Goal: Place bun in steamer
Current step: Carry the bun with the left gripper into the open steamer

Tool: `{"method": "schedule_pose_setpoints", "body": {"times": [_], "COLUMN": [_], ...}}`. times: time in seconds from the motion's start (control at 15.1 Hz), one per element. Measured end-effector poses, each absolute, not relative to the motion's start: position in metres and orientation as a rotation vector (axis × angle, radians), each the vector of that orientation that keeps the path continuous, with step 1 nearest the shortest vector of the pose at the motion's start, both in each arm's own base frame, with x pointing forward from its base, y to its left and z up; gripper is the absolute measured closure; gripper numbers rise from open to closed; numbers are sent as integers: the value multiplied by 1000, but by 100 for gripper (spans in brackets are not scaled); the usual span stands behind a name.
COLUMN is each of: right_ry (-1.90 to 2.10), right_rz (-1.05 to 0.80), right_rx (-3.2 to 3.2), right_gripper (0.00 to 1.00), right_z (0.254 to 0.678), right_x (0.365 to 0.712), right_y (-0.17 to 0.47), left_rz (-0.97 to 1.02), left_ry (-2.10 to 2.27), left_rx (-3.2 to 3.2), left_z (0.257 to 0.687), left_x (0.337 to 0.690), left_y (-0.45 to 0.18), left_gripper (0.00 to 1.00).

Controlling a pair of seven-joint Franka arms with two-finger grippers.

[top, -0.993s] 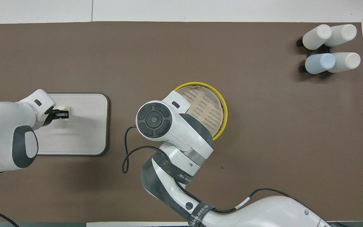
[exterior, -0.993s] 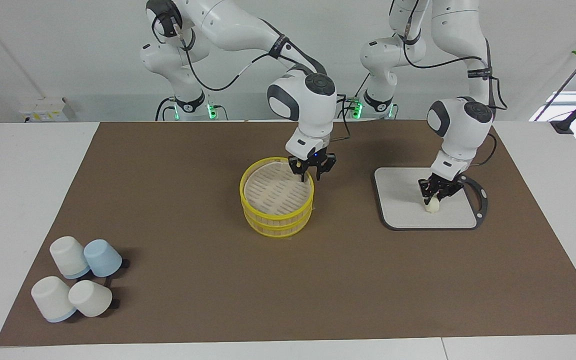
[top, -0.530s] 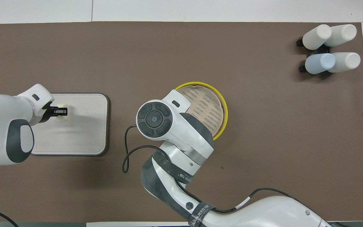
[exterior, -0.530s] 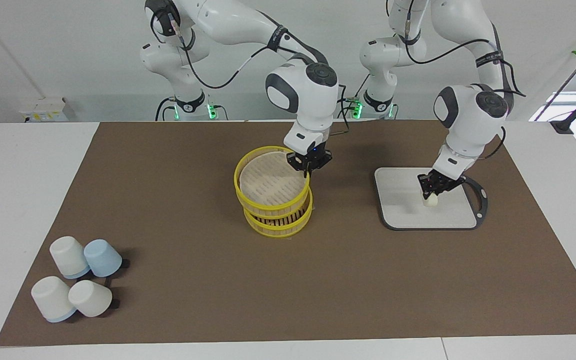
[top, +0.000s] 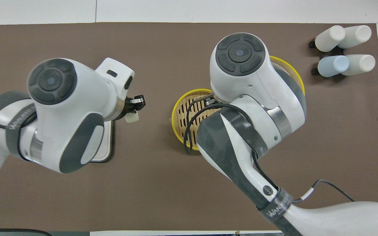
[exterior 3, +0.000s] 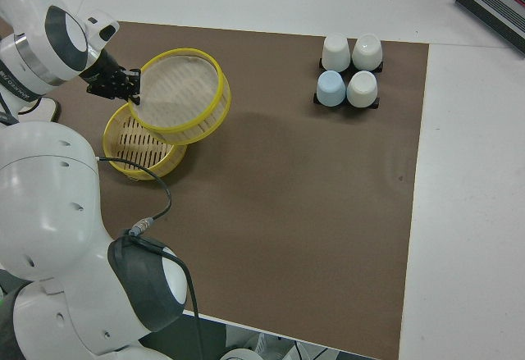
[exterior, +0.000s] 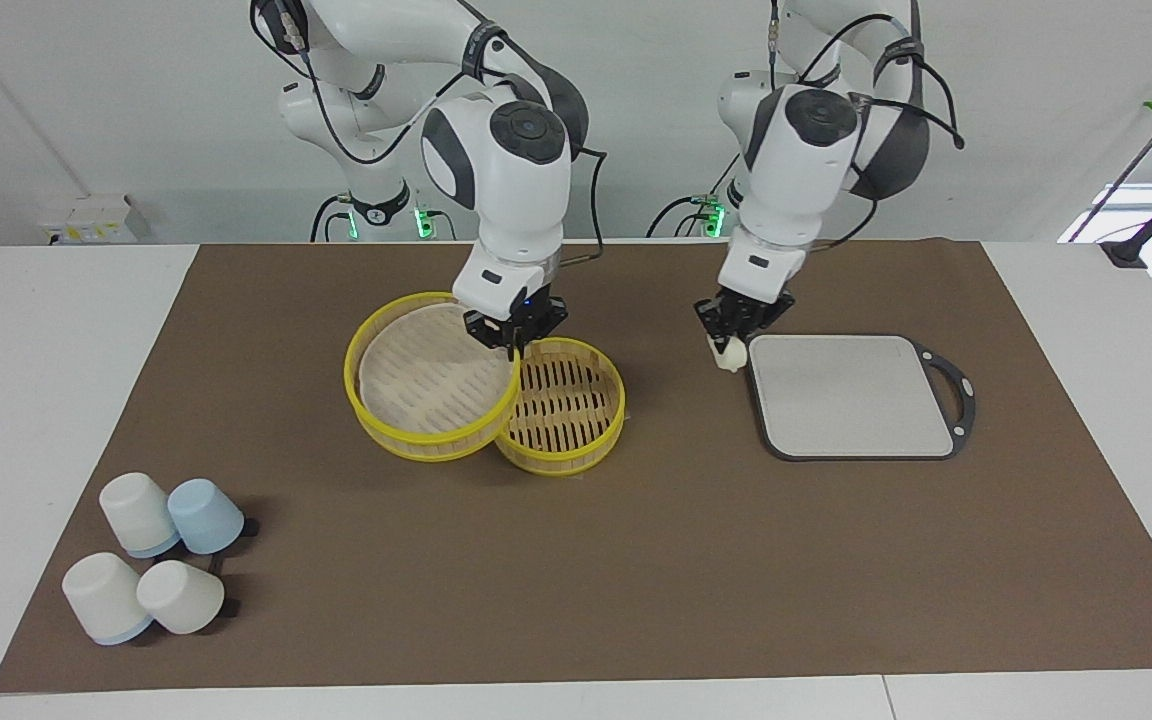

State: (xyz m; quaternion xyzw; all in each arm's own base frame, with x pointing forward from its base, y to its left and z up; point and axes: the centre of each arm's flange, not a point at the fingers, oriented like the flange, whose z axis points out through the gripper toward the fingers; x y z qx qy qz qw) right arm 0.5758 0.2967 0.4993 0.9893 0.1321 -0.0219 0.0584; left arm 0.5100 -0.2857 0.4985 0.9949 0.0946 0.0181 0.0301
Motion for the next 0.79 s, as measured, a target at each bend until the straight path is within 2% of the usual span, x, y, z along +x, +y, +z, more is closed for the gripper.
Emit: {"method": "schedule_pose_setpoints", "body": {"times": [0.2,0.4,0.6,0.79], "right_ry": [460,451,398,382], "right_rz": [-144,-197,-241,-252], "right_rx": [2967,3011,3060,3070], "right_gripper": [91,91,91,91], "right_z": [513,519,503,489], "right_x": [580,589,594,593], "right_y": [250,183,128,114], "left_rz": [49,100,117,192], "left_ry": [303,308,299,311], "left_rx": [3051,3028,3038,3070], "left_z": [488,462,426,375], "left_x": [480,464,461,462], "left_y": [-356,-412,-436,-456], "left_gripper": [77,77,77,77]}}
